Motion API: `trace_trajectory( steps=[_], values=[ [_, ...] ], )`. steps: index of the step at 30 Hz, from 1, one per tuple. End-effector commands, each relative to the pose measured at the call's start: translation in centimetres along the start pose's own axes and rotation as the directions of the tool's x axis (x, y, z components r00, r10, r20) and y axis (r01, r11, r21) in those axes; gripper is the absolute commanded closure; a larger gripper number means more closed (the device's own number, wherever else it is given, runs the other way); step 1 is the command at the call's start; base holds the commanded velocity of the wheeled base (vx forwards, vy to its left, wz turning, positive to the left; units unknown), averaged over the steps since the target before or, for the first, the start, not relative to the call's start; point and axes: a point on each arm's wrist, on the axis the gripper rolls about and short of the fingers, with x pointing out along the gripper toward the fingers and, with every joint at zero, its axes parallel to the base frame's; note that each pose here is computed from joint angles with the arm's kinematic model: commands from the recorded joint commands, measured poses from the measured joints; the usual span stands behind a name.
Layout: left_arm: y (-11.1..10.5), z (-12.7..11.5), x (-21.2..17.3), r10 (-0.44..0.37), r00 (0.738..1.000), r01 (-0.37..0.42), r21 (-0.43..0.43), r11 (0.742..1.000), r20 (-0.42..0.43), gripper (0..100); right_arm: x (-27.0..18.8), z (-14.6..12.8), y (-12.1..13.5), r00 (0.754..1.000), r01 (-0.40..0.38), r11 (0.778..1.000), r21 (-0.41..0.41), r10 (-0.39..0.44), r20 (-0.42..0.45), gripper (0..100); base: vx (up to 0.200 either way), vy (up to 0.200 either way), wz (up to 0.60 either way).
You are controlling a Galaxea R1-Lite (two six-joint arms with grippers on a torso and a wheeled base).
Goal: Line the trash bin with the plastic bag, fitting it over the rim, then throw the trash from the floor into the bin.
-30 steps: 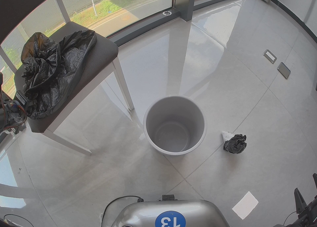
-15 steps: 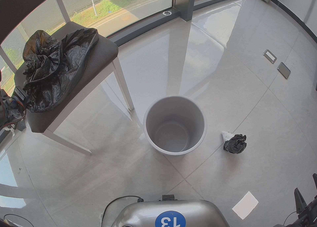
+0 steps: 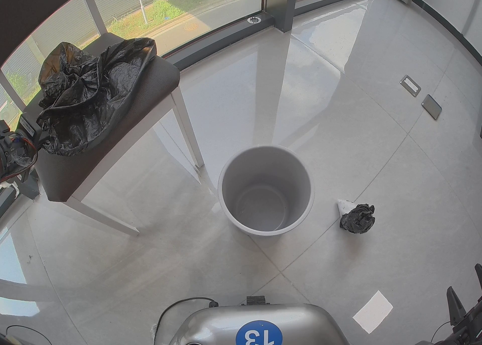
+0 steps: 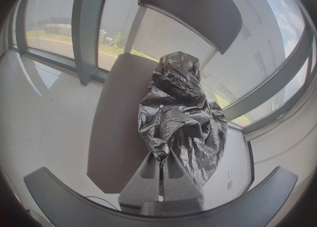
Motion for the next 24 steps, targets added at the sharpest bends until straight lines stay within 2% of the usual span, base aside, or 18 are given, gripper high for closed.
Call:
trace_trajectory(
  steps=[1, 3, 5, 7, 8, 11, 12, 14, 16, 17, 18, 19, 21, 22, 24],
  values=[
    [-1.7, -0.7, -2.3, -0.087, 0.995, 0.088, 0.014, 0.996, -0.048, 100, 0.0, -0.5, 0.0, 1.000, -0.007, 1.000, -0.005, 0.007, 0.001, 0, 0.000, 0.000, 0.00],
    [-2.6, -0.9, -3.6, -0.114, 0.990, 0.118, 0.038, 0.992, -0.088, 100, 0.0, -0.5, 0.0, 1.000, -0.010, 1.000, -0.008, 0.010, -0.001, 0, 0.000, 0.000, 0.00],
    [-4.4, -0.8, -5.7, -0.196, 0.967, 0.207, 0.050, 0.977, -0.165, 100, 0.0, -0.5, 0.0, 1.000, -0.014, 1.000, -0.016, 0.014, 0.001, 0, 0.000, 0.000, 0.00],
    [-5.8, -1.1, -8.0, -0.300, 0.907, 0.325, 0.040, 0.945, -0.294, 100, 0.0, -0.5, 0.0, 1.000, -0.016, 0.999, -0.039, 0.016, 0.004, 0, 0.000, 0.000, 0.00],
    [-6.5, -1.2, -9.1, -0.352, 0.866, 0.388, 0.033, 0.921, -0.356, 100, 0.0, -0.5, 0.0, 1.000, -0.016, 0.998, -0.053, 0.016, 0.004, 0, 0.000, 0.000, 0.00],
    [-8.4, -1.1, -10.2, -0.403, 0.805, 0.464, 0.038, 0.885, -0.436, 100, 0.0, -0.4, 0.0, 1.000, -0.020, 0.998, -0.054, 0.020, 0.004, 0, 0.000, 0.000, 0.00],
    [-8.5, -1.1, -10.3, -0.403, 0.802, 0.466, 0.039, 0.884, -0.440, 100, 0.0, -0.4, 0.0, 1.000, -0.020, 0.998, -0.054, 0.020, 0.004, 0, 0.000, 0.000, 0.00],
    [-9.6, -1.0, -10.6, -0.399, 0.772, 0.486, 0.054, 0.873, -0.495, 100, 0.0, -0.4, 0.1, 1.000, -0.031, 0.999, -0.023, 0.031, 0.002, 0, 0.000, 0.000, 0.00],
    [-10.2, -0.9, -11.0, -0.401, 0.753, 0.505, 0.067, 0.861, -0.521, 100, 0.0, -0.4, 0.1, 0.999, -0.033, 0.999, -0.019, 0.033, 0.001, 0, 0.000, 0.000, 0.00],
    [-10.6, -1.0, -11.4, -0.402, 0.731, 0.531, 0.090, 0.842, -0.552, 100, 0.0, -0.4, 0.1, 0.999, -0.036, 0.999, -0.022, 0.036, 0.003, 0, 0.000, 0.000, 0.00],
    [-10.8, -1.1, -11.6, -0.401, 0.720, 0.543, 0.100, 0.834, -0.566, 100, 0.0, -0.4, 0.1, 0.999, -0.037, 0.999, -0.025, 0.037, 0.003, 0, 0.000, 0.000, 0.00],
    [-11.0, -1.1, -12.1, -0.402, 0.698, 0.572, 0.123, 0.811, -0.593, 100, -0.2, 0.0, 0.1, 0.999, -0.049, 0.998, -0.029, 0.049, 0.021, 0, 0.000, 0.000, 0.00],
    [-11.2, -1.4, -12.5, -0.383, 0.675, 0.597, 0.161, 0.786, -0.631, 100, -1.6, 4.1, 0.1, 0.985, -0.088, 0.996, 0.005, 0.087, 0.151, 0, 0.000, 0.000, 0.00],
    [-11.2, -1.6, -12.4, -0.368, 0.668, 0.601, 0.177, 0.780, -0.647, 100, -1.3, 6.7, 0.1, 0.988, -0.095, 0.994, 0.059, 0.087, 0.125, 0, 0.000, 0.000, 0.00],
    [-11.3, -2.0, -12.0, -0.345, 0.662, 0.605, 0.203, 0.770, -0.665, 100, 0.3, 8.7, 0.1, 0.997, -0.077, 0.982, 0.173, 0.075, 0.015, 0, 0.000, 0.000, 0.00]
  ],
)
